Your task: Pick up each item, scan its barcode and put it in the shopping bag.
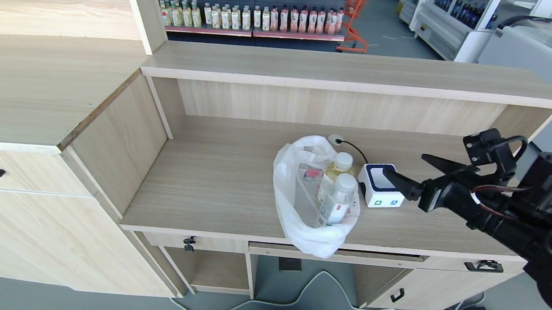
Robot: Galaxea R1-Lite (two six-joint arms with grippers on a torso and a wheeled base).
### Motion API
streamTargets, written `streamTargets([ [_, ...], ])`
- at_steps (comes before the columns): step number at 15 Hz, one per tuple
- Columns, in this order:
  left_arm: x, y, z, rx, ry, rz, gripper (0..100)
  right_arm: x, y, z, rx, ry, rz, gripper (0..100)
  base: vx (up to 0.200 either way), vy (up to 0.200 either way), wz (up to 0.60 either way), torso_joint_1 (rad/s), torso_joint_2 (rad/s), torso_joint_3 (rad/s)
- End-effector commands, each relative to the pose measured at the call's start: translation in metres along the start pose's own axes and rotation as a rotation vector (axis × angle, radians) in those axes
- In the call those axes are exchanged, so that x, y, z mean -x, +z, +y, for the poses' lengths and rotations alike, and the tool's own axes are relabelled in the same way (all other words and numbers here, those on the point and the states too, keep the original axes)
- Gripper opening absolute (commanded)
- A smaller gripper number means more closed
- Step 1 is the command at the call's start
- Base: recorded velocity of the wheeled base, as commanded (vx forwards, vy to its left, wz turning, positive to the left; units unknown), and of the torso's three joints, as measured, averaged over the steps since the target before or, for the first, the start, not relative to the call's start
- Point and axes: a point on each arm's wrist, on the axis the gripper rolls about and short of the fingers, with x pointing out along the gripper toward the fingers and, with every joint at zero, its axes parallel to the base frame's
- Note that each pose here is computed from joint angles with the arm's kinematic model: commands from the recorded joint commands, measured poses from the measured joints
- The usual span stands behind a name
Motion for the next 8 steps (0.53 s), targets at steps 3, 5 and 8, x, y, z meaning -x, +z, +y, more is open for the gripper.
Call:
streamTargets([
  [3,0.000,0.000,0.000,0.000,0.000,0.000,100,0.070,0.013,-0.026,0.001,-0.209,0.016,100,0.000,0.000,0.00,0.000,0.00,0.000],
  [5,0.000,0.000,0.000,0.000,0.000,0.000,100,0.088,0.010,-0.026,-0.013,-0.335,0.058,100,0.000,0.000,0.00,0.000,0.00,0.000],
  [8,0.000,0.000,0.000,0.000,0.000,0.000,100,0.129,0.004,-0.012,-0.108,-0.576,0.080,100,0.000,0.000,0.00,0.000,0.00,0.000],
])
